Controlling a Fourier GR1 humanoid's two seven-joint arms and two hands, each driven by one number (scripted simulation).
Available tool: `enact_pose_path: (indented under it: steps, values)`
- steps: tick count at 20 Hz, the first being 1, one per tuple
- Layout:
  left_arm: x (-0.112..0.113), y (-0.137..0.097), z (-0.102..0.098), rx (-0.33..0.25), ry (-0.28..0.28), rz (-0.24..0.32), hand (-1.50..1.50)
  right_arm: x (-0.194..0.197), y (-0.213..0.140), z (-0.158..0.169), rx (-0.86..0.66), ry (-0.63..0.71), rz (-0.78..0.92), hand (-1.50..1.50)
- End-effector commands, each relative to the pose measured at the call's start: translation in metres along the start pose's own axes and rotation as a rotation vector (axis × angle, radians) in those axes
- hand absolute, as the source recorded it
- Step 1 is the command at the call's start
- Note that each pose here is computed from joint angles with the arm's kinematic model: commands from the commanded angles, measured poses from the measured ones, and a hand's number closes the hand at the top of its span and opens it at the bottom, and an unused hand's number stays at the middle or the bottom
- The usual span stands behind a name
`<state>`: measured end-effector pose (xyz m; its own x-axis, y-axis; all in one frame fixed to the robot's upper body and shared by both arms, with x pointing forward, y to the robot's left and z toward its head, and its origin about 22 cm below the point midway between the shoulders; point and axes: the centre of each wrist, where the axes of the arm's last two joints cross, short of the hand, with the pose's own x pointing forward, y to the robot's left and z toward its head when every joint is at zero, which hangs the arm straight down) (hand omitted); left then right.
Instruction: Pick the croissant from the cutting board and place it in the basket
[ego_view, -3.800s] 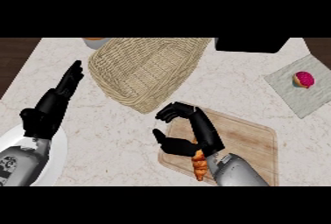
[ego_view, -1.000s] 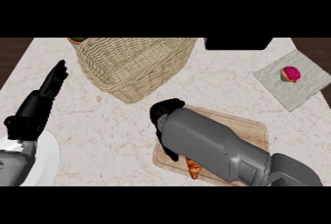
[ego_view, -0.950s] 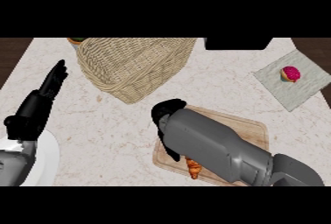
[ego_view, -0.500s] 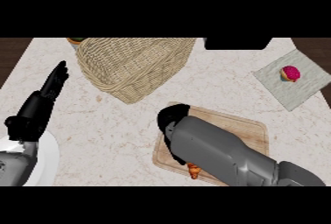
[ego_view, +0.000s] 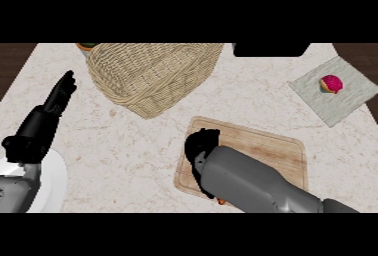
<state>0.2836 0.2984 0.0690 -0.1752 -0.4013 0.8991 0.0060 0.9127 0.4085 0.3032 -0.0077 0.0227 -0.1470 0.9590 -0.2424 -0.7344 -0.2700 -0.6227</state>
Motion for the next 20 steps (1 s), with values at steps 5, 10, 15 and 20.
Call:
enact_pose_path:
  steps: [5,10,15,20]
  values:
    - [0.000,-0.011,0.001,0.011,0.000,0.020,0.00,-0.015,0.013,-0.007,0.027,0.155,0.017,-1.50]
    - [0.017,0.007,-0.010,0.008,-0.011,0.000,0.00,-0.012,0.015,-0.009,0.033,0.175,0.025,-1.50]
    - [-0.009,0.006,-0.012,0.006,-0.001,0.003,0.00,-0.024,0.021,-0.015,0.040,0.163,0.025,-1.50]
    - [-0.007,0.000,-0.002,0.005,-0.010,-0.007,0.00,-0.031,0.039,-0.020,0.047,0.161,-0.060,1.50]
